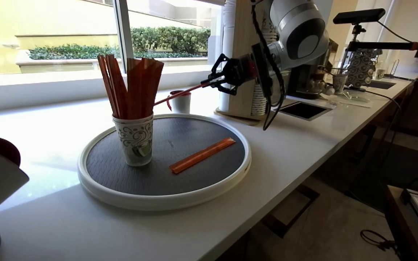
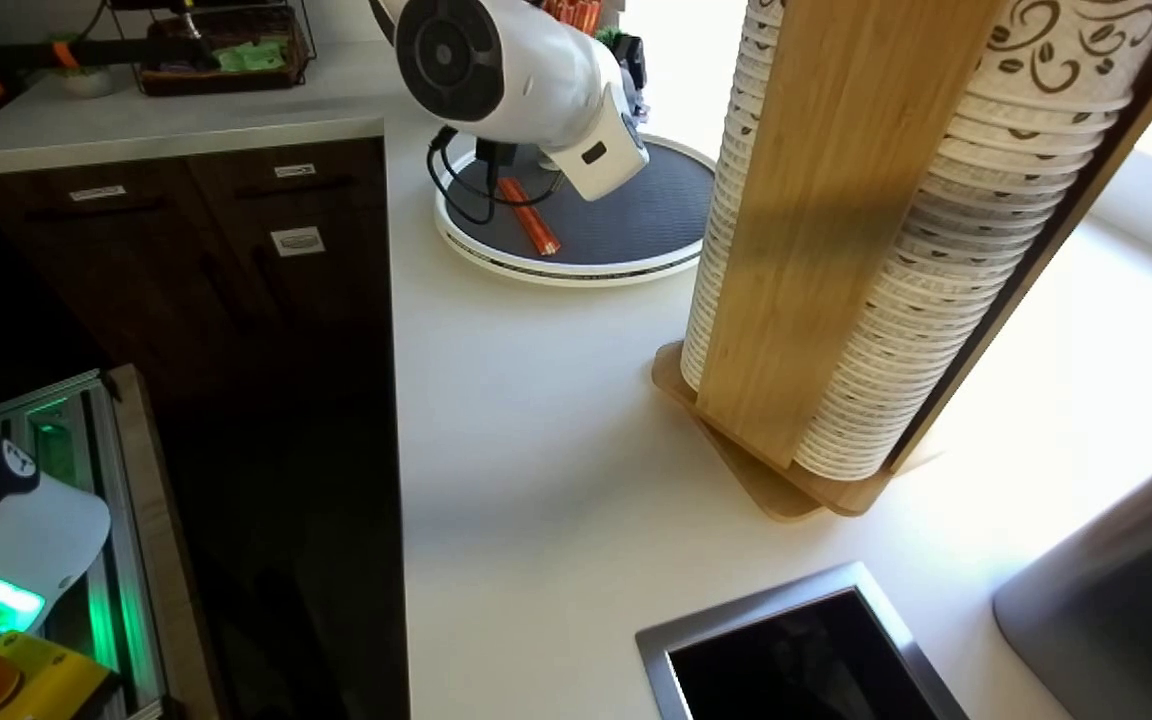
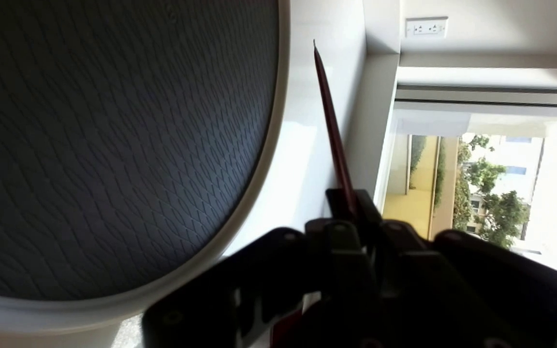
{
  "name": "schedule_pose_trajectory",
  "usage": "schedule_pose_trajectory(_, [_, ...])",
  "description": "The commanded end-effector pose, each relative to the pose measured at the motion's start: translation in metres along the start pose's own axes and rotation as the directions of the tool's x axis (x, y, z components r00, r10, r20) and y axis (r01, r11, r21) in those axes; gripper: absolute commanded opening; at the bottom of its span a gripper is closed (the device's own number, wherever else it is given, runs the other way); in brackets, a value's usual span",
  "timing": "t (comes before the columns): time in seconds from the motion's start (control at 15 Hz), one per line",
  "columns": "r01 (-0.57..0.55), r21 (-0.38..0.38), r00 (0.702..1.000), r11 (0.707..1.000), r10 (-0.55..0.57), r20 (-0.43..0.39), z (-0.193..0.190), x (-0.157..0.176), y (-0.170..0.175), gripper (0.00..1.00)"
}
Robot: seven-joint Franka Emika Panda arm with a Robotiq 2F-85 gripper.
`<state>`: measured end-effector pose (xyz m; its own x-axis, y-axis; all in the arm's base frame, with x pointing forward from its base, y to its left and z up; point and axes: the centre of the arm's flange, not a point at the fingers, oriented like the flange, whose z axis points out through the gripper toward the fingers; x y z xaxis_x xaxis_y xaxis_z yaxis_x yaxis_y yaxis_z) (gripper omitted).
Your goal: Remove one orange packet from the coffee cup and place it on the tray.
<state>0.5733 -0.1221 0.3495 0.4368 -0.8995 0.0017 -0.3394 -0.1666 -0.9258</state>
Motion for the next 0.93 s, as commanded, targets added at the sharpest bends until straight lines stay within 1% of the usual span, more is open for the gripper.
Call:
schedule_pose_trajectory(0.0, [-0.005,0.027,1.0,1.0,0.005,0.007,0.005,0.005,0.029,0.02])
schedule_pose_trajectory(0.33, [-0.022,-0.002,1.0,1.0,0.022,0.009,0.006,0.014,0.057,0.02])
schedule_pose_trajectory(0.73, [-0.033,-0.017,0.999,0.999,0.033,0.018,0.011,0.009,0.068,0.02])
schedule_pose_trajectory(0.8, [-0.033,-0.019,0.999,0.999,0.034,0.02,0.011,0.009,0.068,0.29])
schedule_pose_trajectory(0.87, [-0.032,-0.021,0.999,0.999,0.033,0.021,0.011,0.008,0.067,0.34])
